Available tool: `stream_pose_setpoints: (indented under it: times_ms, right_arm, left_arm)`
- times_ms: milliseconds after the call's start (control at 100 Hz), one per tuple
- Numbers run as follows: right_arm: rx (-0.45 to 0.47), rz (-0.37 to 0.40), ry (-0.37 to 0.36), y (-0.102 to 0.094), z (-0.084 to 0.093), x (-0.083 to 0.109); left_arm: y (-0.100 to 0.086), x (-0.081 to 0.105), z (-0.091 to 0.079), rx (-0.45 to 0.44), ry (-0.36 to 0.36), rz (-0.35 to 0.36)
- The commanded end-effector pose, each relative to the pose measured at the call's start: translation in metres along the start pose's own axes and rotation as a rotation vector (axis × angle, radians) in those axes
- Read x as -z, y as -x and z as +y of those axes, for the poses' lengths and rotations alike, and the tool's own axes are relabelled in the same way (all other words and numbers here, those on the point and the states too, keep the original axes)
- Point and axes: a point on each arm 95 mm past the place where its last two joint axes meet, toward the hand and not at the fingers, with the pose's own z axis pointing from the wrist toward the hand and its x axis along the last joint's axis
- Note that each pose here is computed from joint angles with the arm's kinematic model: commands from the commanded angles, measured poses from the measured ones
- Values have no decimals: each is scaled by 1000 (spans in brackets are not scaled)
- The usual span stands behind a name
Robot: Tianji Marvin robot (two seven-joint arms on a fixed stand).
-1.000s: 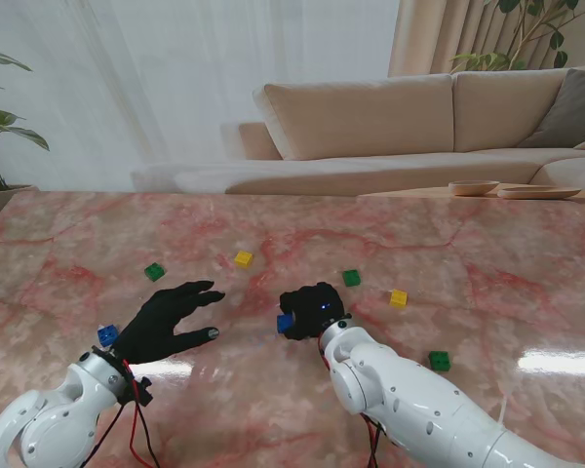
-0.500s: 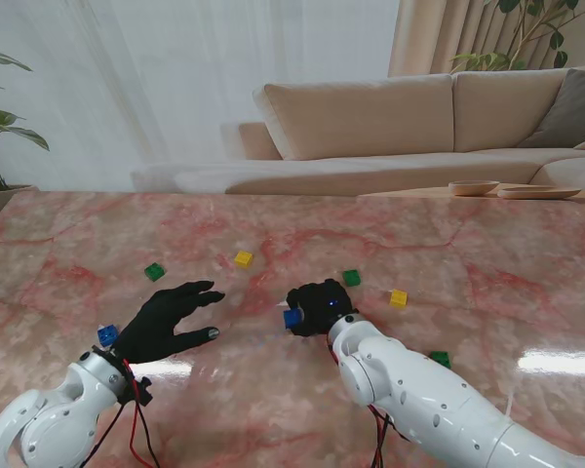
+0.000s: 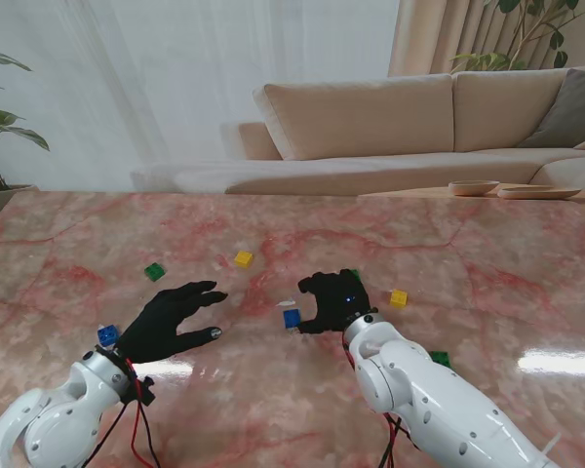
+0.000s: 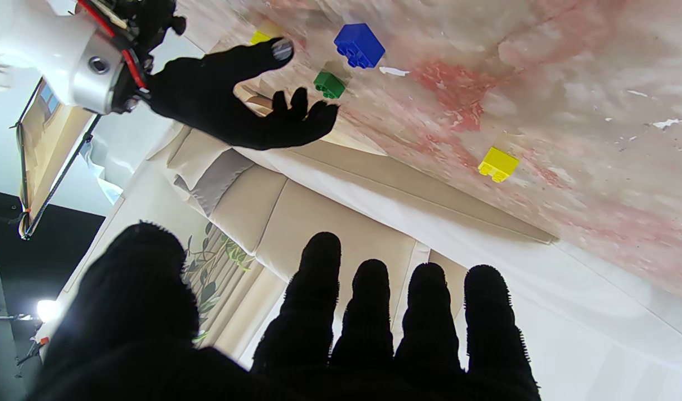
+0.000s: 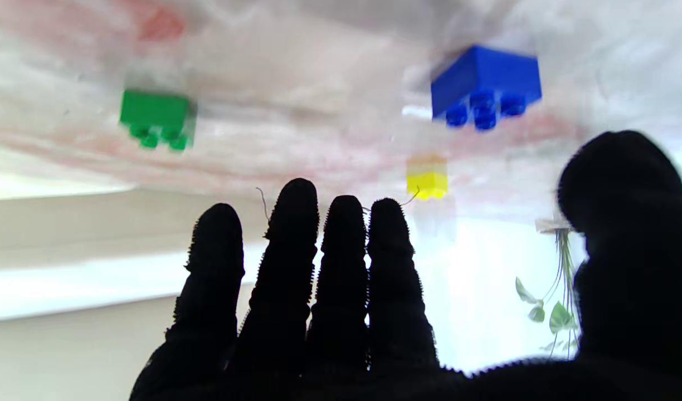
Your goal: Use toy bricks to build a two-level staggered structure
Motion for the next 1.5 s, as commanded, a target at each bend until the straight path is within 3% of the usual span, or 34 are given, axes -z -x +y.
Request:
stream_pose_setpoints:
  times_ms: [0, 210, 470, 840, 1490]
  right_arm:
    - [-1, -6, -13, 6, 0, 9]
    - [63, -38, 10, 37, 23, 18]
    - [159, -44, -58, 73, 33, -2]
    - [182, -67, -186, 110, 17, -41]
    - [178, -71, -298, 131, -6, -73]
  left_arm:
    - [1, 0, 4, 9, 3, -3]
    - [2, -5, 8, 24, 5, 1]
    - [2, -11, 10, 33, 14, 2]
    - [4, -13, 9, 30, 35, -20]
    - [4, -13, 6, 15, 68, -37]
